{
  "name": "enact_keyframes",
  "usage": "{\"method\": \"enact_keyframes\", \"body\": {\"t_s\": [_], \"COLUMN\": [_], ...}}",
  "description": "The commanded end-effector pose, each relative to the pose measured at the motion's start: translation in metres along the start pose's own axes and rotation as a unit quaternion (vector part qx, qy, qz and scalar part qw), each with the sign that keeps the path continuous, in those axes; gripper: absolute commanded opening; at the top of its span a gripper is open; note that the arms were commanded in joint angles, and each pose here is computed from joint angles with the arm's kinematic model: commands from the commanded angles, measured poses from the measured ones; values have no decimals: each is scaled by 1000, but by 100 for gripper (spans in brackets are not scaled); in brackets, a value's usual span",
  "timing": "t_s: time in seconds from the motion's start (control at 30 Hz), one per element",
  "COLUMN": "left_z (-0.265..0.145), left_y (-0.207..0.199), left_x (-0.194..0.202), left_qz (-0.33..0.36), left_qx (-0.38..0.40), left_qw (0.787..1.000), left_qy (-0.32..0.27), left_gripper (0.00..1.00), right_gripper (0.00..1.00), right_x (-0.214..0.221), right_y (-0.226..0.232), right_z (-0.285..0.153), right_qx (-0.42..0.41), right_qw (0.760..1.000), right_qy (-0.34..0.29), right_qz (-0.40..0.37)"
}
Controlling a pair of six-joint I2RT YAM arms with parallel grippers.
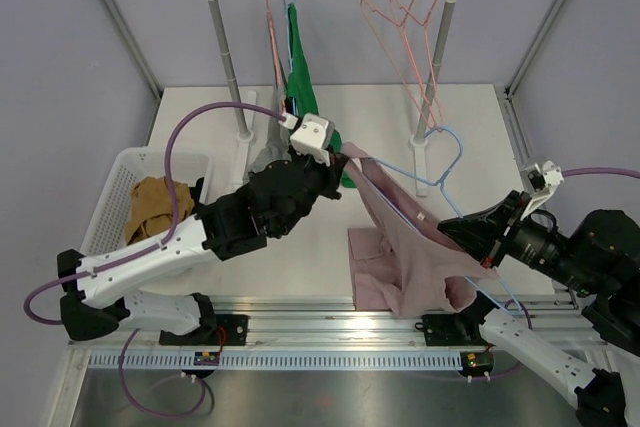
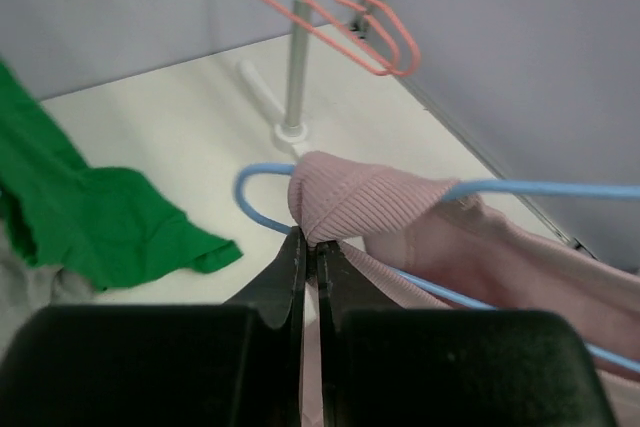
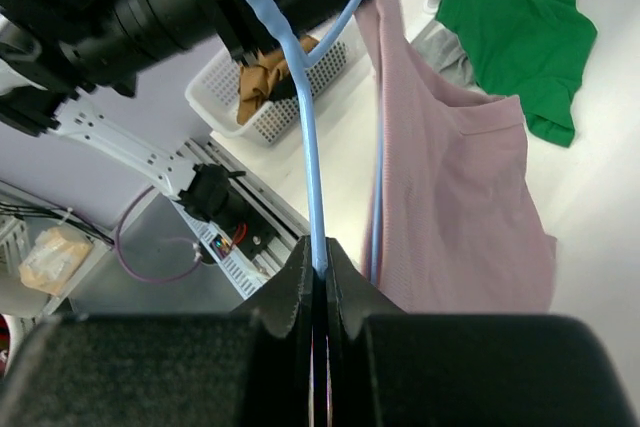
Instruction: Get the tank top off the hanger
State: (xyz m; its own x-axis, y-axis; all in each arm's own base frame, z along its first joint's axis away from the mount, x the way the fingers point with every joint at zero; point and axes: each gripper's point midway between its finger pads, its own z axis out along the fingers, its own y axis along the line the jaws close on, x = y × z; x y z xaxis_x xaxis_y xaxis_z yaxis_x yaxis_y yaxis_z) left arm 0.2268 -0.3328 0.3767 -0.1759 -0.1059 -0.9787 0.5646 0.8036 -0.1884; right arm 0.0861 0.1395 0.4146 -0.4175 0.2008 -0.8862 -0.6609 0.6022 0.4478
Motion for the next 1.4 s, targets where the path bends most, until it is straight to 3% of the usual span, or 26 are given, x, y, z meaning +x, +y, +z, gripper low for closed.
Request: {"method": "enact_keyframes", "body": {"t_s": [0.0,0.17,0.3,0.4,0.5,0.6,0.8,0.87,1.03,1.1,1.13,1.2,1.23,1.37], "left_z": [-26,-48,-57,-58,-57,-59,-68,-68,-59,-62,-63,-68,-69,-78], "left_y": [71,145,162,151,110,73,9,6,37,37,40,40,41,48], "left_x": [-28,-12,-2,9,14,32,98,119,154,156,156,154,142,118], "left_qz": [-59,-112,-115,-101,-105,-110,-67,-69,-74,-63,-56,-40,-39,-29], "left_qx": [-149,-246,-251,-207,-78,23,144,140,33,28,18,12,5,-15], "left_qw": [986,962,961,973,991,993,982,980,982,981,982,981,983,985], "left_qy": [-48,-25,-4,21,30,40,103,122,168,180,181,190,179,171], "left_gripper": [0,0,0,0,0,0,0,0,0,8,18,28,42,64], "right_gripper": [0,0,0,0,0,0,0,0,0,0,0,0,0,0], "right_x": [10,30,27,17,1,-23,-77,-90,-89,-71,-69,-56,-53,-51], "right_y": [-6,26,46,48,46,44,35,27,-21,-38,-50,-65,-71,-84], "right_z": [2,-7,-12,-3,18,38,75,88,108,113,113,115,117,121], "right_qx": [0,-113,-180,-190,-195,-196,-154,-130,25,71,105,144,158,195], "right_qw": [1000,991,979,976,971,963,957,958,989,993,991,989,987,980], "right_qy": [11,42,18,-11,-71,-139,-213,-230,-141,-86,-79,-42,-35,-12], "right_qz": [-29,-65,-92,-107,-116,-119,-120,-112,-44,-25,-20,-18,-17,-23]}}
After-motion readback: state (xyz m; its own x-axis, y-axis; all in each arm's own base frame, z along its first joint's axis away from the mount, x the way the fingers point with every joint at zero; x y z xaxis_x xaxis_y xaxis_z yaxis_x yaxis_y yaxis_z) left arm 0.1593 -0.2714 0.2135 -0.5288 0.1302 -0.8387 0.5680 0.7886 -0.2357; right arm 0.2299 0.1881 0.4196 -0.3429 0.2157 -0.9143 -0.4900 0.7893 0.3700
